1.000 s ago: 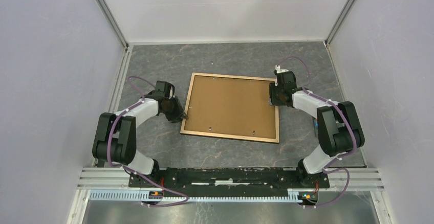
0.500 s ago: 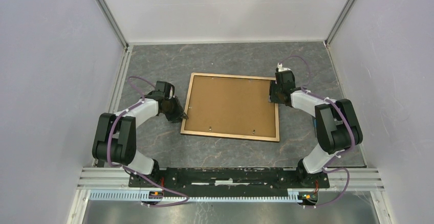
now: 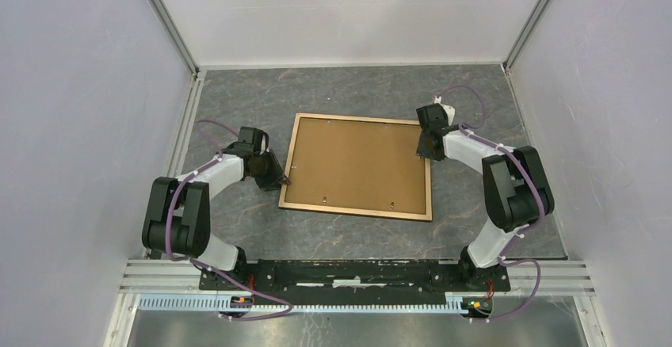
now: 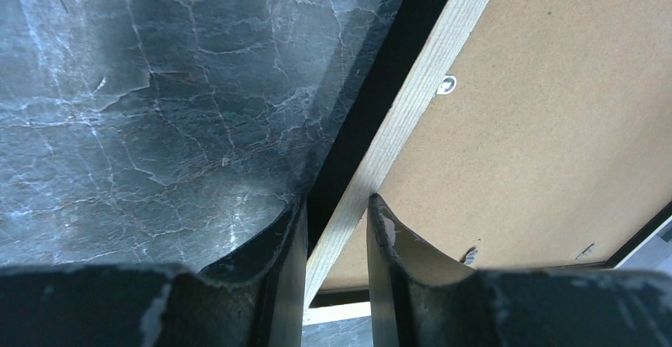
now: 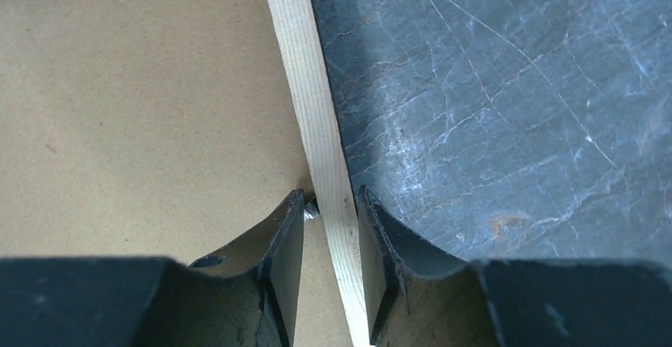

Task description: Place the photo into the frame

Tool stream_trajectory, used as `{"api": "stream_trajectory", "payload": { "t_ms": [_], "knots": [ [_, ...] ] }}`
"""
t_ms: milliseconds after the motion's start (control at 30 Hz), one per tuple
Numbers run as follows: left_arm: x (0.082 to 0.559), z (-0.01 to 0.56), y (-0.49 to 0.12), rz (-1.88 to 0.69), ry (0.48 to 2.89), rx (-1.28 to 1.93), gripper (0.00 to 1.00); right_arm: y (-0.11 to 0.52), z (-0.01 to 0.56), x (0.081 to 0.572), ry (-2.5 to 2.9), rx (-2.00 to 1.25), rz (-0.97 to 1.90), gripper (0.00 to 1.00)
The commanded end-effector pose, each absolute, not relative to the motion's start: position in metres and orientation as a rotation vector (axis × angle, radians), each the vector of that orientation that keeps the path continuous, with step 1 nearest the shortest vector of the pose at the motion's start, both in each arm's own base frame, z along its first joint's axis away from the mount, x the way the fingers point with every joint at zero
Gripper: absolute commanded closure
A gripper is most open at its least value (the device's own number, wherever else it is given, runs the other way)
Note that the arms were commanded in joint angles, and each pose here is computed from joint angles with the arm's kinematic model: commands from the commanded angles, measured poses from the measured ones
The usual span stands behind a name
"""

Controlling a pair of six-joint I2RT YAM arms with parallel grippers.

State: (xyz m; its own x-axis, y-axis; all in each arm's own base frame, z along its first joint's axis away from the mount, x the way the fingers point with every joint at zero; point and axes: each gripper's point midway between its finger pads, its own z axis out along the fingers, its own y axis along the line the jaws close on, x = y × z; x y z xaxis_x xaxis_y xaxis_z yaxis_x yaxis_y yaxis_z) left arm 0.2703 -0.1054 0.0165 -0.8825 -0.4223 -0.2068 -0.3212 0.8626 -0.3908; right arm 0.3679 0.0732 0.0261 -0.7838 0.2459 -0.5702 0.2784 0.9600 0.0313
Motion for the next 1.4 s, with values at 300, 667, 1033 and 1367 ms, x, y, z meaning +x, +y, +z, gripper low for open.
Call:
{"api": "stream_trajectory", "payload": {
  "t_ms": [300,667,1033,1367],
  "knots": [
    [0.214,-0.015,-0.097,-0.408,2.907,-0.797,0.88,0.105,-0.002,0.316,2.71,0.661,-0.07,0.78],
    [0.191,-0.004,-0.113,-0.577,2.865,-0.933,0.85,0.121,0.029,0.37,2.586,0.433,0.037,0.55],
    [0.158,0.041,-0.142,-0.844,2.7,-0.953,0.48,0.173,0.049,0.438,2.478,-0.037,0.266,0.26],
    [0.246,0.188,-0.131,-0.764,2.207,-0.329,0.0,0.132,0.147,0.431,2.334,-0.309,-0.014,0.02]
  ]
}}
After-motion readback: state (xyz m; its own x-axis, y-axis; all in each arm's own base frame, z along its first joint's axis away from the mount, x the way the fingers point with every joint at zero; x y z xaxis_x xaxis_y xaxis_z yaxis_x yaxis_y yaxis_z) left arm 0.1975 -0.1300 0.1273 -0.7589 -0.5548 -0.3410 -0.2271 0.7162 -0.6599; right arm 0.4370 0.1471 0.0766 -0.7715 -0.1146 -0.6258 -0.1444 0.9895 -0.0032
